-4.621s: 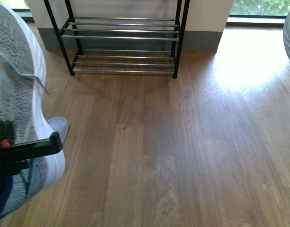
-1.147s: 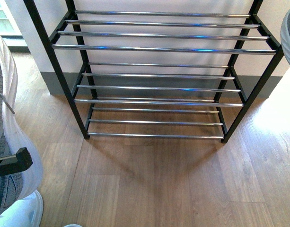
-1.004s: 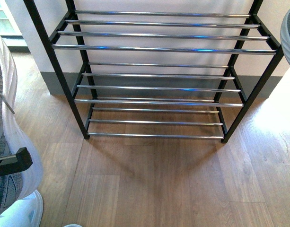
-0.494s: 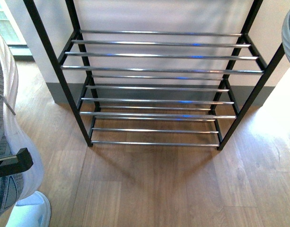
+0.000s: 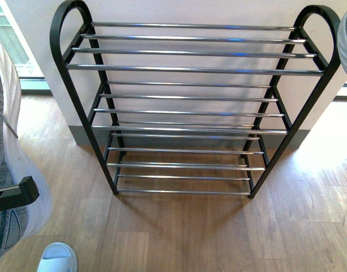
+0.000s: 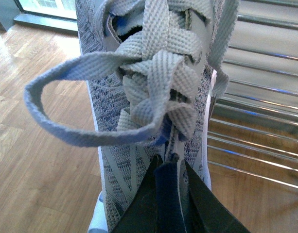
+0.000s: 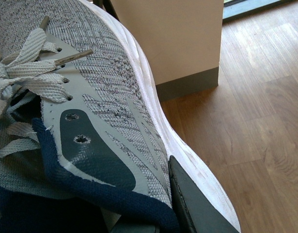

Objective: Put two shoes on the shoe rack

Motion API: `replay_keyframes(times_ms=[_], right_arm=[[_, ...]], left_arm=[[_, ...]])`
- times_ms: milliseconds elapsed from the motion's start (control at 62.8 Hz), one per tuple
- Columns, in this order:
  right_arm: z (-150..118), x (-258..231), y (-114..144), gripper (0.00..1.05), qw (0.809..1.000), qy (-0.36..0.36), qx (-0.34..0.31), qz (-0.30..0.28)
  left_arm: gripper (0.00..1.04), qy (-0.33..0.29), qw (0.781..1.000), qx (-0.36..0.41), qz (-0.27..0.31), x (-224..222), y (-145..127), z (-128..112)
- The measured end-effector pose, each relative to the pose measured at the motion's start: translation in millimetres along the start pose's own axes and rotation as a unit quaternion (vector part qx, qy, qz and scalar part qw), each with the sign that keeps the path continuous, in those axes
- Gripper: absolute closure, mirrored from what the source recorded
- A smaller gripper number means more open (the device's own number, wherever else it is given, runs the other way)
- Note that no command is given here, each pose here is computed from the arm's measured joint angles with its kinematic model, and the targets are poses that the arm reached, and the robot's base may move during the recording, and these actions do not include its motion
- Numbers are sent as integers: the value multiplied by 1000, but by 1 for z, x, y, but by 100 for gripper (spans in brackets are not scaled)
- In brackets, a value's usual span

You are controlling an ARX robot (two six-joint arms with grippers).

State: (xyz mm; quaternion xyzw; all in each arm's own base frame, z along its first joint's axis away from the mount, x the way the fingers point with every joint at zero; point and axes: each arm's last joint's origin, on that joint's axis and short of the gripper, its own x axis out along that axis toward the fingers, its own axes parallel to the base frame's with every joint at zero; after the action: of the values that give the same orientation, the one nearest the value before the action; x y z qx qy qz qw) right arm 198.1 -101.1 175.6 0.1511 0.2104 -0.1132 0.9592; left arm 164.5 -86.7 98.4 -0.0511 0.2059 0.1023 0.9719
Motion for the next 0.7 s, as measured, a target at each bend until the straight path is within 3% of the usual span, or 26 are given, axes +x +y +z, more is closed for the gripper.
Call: replay_keyframes(times_ms=[398,558,701], right_arm=[[0,0,0,103,1000,0,0,0],[1,-1,4,103,988,-102,-42,108],[39,-6,35,103,982,-120,-32,145]], left_arm=[[102,0,1000,0,1,0,0,0],[102,0,1000,0,1,0,0,0],[102,0,1000,0,0,0,0,0]])
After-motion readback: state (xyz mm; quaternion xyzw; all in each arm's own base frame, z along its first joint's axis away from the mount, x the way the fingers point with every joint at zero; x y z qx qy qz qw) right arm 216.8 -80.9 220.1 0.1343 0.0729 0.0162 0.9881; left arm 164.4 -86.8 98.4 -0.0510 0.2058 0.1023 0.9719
